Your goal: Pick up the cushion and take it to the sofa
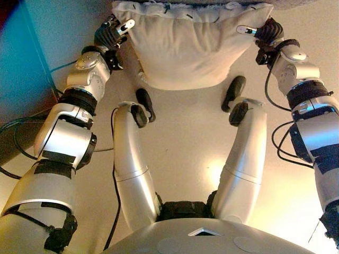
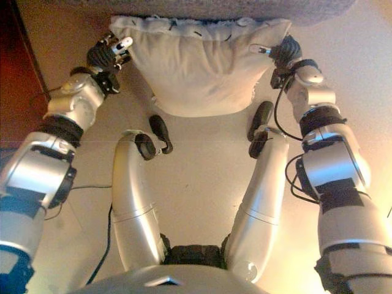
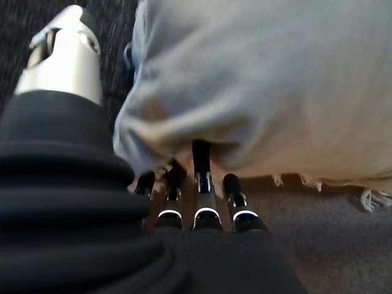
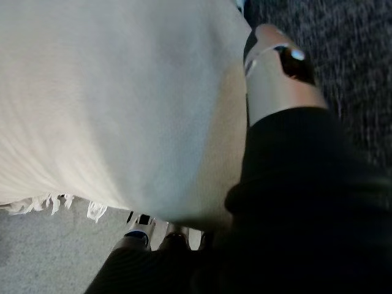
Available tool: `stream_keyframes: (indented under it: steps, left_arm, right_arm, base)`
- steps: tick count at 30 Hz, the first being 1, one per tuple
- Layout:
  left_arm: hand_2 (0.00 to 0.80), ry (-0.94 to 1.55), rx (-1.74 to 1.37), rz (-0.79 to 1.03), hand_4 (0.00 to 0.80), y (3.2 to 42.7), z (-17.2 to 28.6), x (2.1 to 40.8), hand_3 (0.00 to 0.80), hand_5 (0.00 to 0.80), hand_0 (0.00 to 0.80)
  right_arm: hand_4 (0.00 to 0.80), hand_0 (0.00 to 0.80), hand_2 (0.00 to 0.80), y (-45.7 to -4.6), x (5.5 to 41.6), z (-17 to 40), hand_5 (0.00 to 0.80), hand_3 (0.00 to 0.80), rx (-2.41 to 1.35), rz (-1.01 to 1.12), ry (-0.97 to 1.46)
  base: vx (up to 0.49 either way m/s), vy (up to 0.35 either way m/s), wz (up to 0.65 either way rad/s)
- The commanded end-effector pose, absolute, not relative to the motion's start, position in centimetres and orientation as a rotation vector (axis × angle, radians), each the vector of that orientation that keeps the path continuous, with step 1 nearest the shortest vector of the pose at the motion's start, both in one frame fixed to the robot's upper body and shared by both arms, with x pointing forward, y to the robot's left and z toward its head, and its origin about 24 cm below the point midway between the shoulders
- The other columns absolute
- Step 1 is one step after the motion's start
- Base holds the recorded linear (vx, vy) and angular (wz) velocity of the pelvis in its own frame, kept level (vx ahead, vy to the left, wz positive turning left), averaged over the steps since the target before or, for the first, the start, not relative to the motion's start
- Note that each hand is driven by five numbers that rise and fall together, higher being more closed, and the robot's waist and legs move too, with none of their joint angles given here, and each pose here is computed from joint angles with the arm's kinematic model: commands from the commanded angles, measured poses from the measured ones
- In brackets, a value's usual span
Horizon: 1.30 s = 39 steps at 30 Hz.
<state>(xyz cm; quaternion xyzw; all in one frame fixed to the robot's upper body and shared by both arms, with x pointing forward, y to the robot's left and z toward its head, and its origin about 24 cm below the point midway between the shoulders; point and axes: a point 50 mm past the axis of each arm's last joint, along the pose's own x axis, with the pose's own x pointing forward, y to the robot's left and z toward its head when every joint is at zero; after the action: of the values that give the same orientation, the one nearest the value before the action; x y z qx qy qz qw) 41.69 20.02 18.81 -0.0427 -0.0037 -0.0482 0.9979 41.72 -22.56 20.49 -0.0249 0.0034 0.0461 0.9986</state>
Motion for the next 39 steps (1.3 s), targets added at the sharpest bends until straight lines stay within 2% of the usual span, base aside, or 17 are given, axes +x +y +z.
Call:
stream_keyframes:
  steps: [1, 11, 12, 13, 14, 15, 16, 21, 29, 33, 39]
  left_arm:
    - [0.000, -0.030, -0.043, -0.155, 0.000, 19.2, 20.7, 42.0, 0.000, 0.000, 0.000]
    - [0.000, 0.011, 0.061, -0.313, 0.000, 17.4, 20.8, 42.1, 0.000, 0.000, 0.000]
    - [0.000, -0.001, 0.062, -0.339, 0.000, 16.9, 21.0, 42.0, 0.000, 0.000, 0.000]
    - [0.301, -0.014, 0.063, -0.362, 0.301, 16.5, 21.3, 42.0, 0.301, 0.301, 0.301]
    - [0.461, -0.023, 0.066, -0.374, 0.461, 16.1, 21.4, 42.0, 0.461, 0.461, 0.461]
    - [0.690, -0.033, 0.073, -0.381, 0.690, 15.8, 21.6, 42.0, 0.690, 0.690, 0.690]
    - [0.800, -0.038, 0.075, -0.382, 0.800, 15.6, 21.7, 42.0, 0.800, 0.800, 0.800]
    - [0.800, -0.061, 0.073, -0.351, 0.800, 15.7, 22.1, 42.1, 0.800, 0.800, 0.800]
    - [0.800, -0.145, -0.041, -0.324, 0.800, 16.2, 21.9, 41.7, 0.800, 0.800, 0.800]
    - [0.800, -0.213, -0.041, -0.303, 0.800, 15.5, 20.0, 40.8, 0.800, 0.800, 0.800]
    - [0.800, -0.326, -0.093, -0.253, 0.800, 15.1, 17.8, 38.6, 0.800, 0.800, 0.800]
  right_arm:
    - [0.000, 0.000, 0.000, -21.4, 42.0, 23.4, 0.000, 0.000, -0.145, 0.177, -0.054]
    - [0.000, 0.000, 0.000, -20.7, 42.1, 23.9, 0.000, 0.000, -0.243, 0.236, -0.034]
    - [0.549, 0.549, 0.549, -20.5, 42.1, 23.9, 0.549, 0.549, -0.252, 0.244, -0.032]
    - [0.800, 0.800, 0.800, -20.3, 42.1, 24.0, 0.800, 0.800, -0.258, 0.255, -0.033]
    - [0.800, 0.800, 0.800, -20.2, 42.1, 24.0, 0.800, 0.800, -0.258, 0.262, -0.034]
    - [0.800, 0.800, 0.800, -20.1, 42.1, 23.9, 0.800, 0.800, -0.251, 0.266, -0.034]
    - [0.800, 0.800, 0.800, -20.1, 42.2, 23.9, 0.800, 0.800, -0.244, 0.264, -0.035]
    - [0.800, 0.800, 0.800, -20.4, 42.2, 23.2, 0.800, 0.800, -0.203, 0.225, -0.005]
    - [0.800, 0.800, 0.800, -20.0, 42.1, 23.0, 0.800, 0.800, -0.138, 0.138, -0.119]
    - [0.800, 0.800, 0.800, -18.7, 41.2, 21.0, 0.800, 0.800, -0.092, 0.136, -0.189]
    - [0.800, 0.800, 0.800, -17.7, 38.1, 17.0, 0.800, 0.800, 0.010, 0.163, -0.263]
  base:
    - [0.000, 0.000, 0.00]
    - [0.000, 0.000, 0.00]
    - [0.000, 0.000, 0.00]
    - [0.000, 0.000, 0.00]
    - [0.000, 0.000, 0.00]
    - [0.000, 0.000, 0.00]
    - [0.000, 0.000, 0.00]
    - [0.000, 0.000, 0.00]
    - [0.000, -0.004, -0.03]
    - [-0.004, -0.009, -0.03]
    - [0.020, -0.013, 0.04]
